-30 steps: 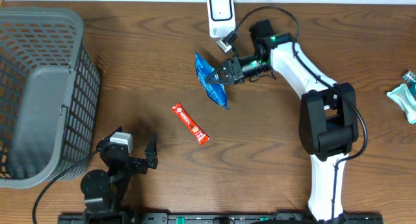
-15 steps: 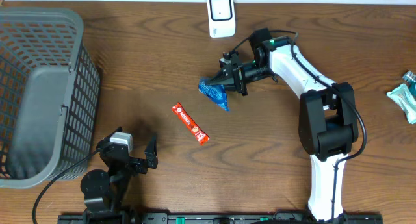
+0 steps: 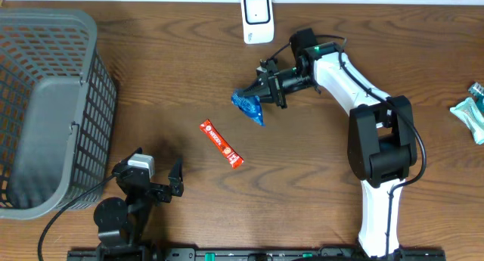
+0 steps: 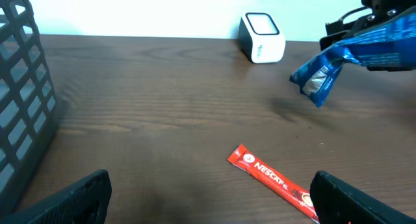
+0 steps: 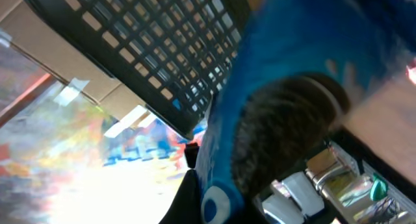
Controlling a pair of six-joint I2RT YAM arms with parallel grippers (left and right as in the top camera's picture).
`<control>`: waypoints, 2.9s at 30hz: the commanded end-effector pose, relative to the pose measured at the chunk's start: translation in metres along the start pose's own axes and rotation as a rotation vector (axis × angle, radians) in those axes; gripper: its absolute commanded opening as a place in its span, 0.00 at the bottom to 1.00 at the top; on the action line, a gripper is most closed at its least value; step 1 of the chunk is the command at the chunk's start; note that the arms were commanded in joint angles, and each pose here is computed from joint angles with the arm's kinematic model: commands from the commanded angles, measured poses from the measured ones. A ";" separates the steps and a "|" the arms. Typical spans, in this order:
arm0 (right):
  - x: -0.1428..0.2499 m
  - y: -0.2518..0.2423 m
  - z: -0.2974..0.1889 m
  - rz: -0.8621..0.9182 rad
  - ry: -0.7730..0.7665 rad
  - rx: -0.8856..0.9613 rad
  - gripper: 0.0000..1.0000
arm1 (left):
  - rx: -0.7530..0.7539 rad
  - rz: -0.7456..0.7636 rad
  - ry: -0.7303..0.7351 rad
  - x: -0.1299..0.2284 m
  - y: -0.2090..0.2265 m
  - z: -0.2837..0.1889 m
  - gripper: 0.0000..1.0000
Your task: Scan the item barcode
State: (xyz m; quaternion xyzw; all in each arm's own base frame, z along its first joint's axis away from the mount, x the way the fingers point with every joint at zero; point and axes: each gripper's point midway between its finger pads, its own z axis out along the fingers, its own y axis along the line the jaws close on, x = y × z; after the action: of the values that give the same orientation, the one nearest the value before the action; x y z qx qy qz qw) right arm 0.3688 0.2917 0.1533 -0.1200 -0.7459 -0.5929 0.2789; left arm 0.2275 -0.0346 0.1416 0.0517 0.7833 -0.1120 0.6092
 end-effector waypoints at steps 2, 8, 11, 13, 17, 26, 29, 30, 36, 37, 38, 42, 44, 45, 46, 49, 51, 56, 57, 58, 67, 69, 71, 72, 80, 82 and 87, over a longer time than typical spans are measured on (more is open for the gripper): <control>-0.035 0.012 -0.012 -0.203 -0.188 0.105 0.02 | 0.003 0.007 0.018 0.010 0.001 0.002 0.98; -0.064 0.024 -0.025 -0.385 -0.399 0.290 0.02 | 0.003 0.007 0.018 0.010 0.001 0.002 0.98; -0.076 0.020 -0.037 -0.417 -0.541 0.454 0.02 | 0.003 0.007 0.018 0.010 0.001 0.002 0.98; -0.091 -0.002 -0.056 -0.371 -0.698 0.656 0.01 | 0.004 0.007 0.018 0.010 0.001 0.002 0.98; -0.091 -0.053 -0.040 -0.245 -0.699 0.807 0.01 | 0.003 0.007 0.018 0.010 0.001 0.002 0.98; -0.066 -0.091 0.026 -0.203 -0.480 0.748 0.01 | 0.004 0.007 0.018 0.010 0.001 0.002 0.98; -0.055 -0.063 0.055 -0.381 -0.325 0.586 0.01 | 0.004 0.007 0.018 0.010 0.001 0.002 0.98; -0.048 -0.048 0.065 -0.456 -0.264 0.509 0.01 | 0.003 0.007 0.018 0.010 0.001 0.002 0.98; -0.053 0.001 0.035 -0.588 -0.413 0.647 0.01 | 0.004 0.007 0.018 0.010 0.001 0.002 0.98; -0.050 0.014 0.030 -0.615 -0.439 0.669 0.01 | 0.003 0.007 0.018 0.010 0.001 0.002 0.98; -0.049 0.026 0.022 -0.646 -0.477 0.701 0.01 | 0.003 0.007 0.018 0.010 0.001 0.002 0.98; -0.058 0.064 -0.015 -0.782 -0.668 0.871 0.01 | 0.003 0.007 0.018 0.010 0.001 0.002 0.98; -0.064 0.074 -0.029 -0.751 -0.778 0.889 0.01 | 0.003 0.007 0.018 0.010 0.001 0.002 0.98; -0.068 0.080 -0.031 -0.733 -0.810 0.860 0.01 | 0.004 0.007 0.018 0.010 0.001 0.002 0.98; -0.070 0.085 -0.033 -0.728 -0.827 0.832 0.01 | 0.003 0.007 0.018 0.010 0.001 0.002 0.98; -0.086 0.098 -0.039 -0.759 -0.867 0.771 0.01 | 0.003 0.007 0.018 0.010 0.001 0.002 0.98; -0.100 0.110 -0.043 -0.801 -0.914 0.734 0.01 | 0.003 0.007 0.018 0.010 0.001 0.002 0.98; -0.144 0.125 -0.053 -0.866 -1.050 0.694 0.01 | 0.003 0.007 0.018 0.010 0.001 0.002 0.98; -0.154 0.124 -0.056 -0.864 -1.080 0.691 0.01 | 0.003 0.007 0.018 0.010 0.001 0.002 0.98; -0.163 0.124 -0.057 -0.868 -1.102 0.685 0.01 | 0.003 0.007 0.018 0.010 0.001 0.002 0.98; -0.228 0.115 -0.076 -0.843 -1.286 0.591 0.01 | 0.004 0.007 0.018 0.010 0.001 0.002 0.98; -0.234 0.113 -0.086 -0.817 -1.309 0.570 0.01 | 0.003 0.007 0.018 0.010 0.001 0.002 0.98; -0.235 0.110 -0.090 -0.795 -1.306 0.565 0.01 | 0.003 0.007 0.018 0.010 0.001 0.002 0.98; -0.235 0.108 -0.089 -0.788 -1.296 0.561 0.01 | 0.004 0.007 0.018 0.010 0.001 0.002 0.98; -0.215 0.098 -0.082 -0.712 -1.121 0.526 0.01 | 0.003 0.007 0.018 0.010 0.001 0.002 0.98; -0.198 0.099 -0.098 -0.668 -1.108 0.553 0.01 | 0.004 0.007 0.018 0.010 0.001 0.002 0.98; -0.138 0.114 -0.158 -0.628 -1.129 0.642 0.01 | 0.003 0.007 0.018 0.010 0.001 0.002 0.98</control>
State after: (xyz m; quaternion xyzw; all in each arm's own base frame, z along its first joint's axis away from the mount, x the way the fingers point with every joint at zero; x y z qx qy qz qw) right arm 0.5789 0.2383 0.0789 -0.1016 -0.9384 -0.2299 -0.2372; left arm 0.2275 -0.0346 0.1415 0.0515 0.7835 -0.1122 0.6091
